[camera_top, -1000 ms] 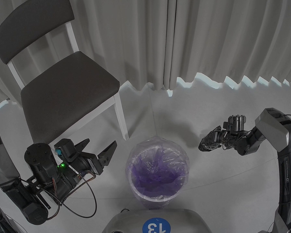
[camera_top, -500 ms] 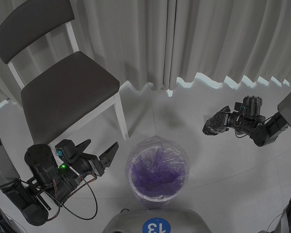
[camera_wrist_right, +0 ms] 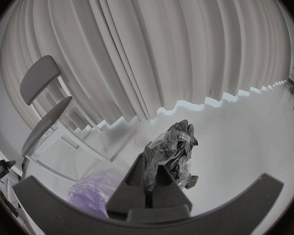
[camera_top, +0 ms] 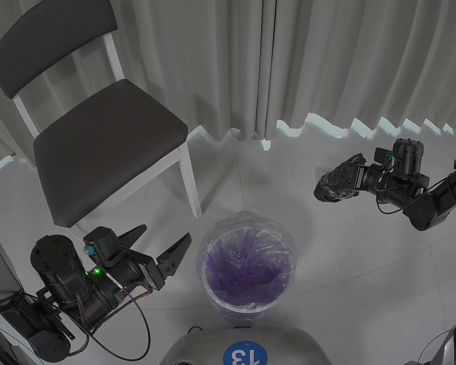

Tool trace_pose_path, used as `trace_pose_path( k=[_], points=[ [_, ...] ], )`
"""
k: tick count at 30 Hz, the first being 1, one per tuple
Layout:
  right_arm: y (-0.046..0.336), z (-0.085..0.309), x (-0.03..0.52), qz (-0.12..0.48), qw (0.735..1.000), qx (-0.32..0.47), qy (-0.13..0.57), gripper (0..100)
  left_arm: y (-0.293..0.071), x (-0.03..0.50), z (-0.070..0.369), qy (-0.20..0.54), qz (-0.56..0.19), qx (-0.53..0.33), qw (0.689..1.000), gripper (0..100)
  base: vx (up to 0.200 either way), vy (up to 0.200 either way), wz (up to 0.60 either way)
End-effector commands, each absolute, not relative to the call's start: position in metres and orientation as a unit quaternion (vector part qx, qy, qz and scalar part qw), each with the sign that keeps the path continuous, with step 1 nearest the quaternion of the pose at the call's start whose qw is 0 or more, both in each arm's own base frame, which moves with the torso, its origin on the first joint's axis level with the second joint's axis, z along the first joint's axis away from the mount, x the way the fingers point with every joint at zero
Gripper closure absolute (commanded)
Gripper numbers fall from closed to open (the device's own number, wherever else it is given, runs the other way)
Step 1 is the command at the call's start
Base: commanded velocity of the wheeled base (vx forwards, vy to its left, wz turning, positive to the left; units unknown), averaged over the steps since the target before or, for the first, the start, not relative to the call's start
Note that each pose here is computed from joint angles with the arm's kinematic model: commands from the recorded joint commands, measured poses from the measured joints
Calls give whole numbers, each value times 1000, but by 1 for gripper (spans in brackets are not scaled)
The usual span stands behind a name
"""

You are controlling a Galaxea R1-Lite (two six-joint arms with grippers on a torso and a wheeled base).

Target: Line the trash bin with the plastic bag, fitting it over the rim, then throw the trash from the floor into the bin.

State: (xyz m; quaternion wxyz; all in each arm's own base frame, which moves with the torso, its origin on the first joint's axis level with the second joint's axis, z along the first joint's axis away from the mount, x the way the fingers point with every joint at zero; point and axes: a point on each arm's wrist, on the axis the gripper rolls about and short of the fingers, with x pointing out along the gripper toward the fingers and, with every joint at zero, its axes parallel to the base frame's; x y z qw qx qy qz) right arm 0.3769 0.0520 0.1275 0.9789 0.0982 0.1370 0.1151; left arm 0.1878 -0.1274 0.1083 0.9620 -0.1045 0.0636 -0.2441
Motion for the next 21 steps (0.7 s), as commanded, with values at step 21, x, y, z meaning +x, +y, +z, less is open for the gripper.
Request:
trace_pose_path(
  k=[21],
  points=[
    [88,131,348,169,977,93,89,100,-124,183,99,83,-241,-95,962,0,0,0,0]
  ],
)
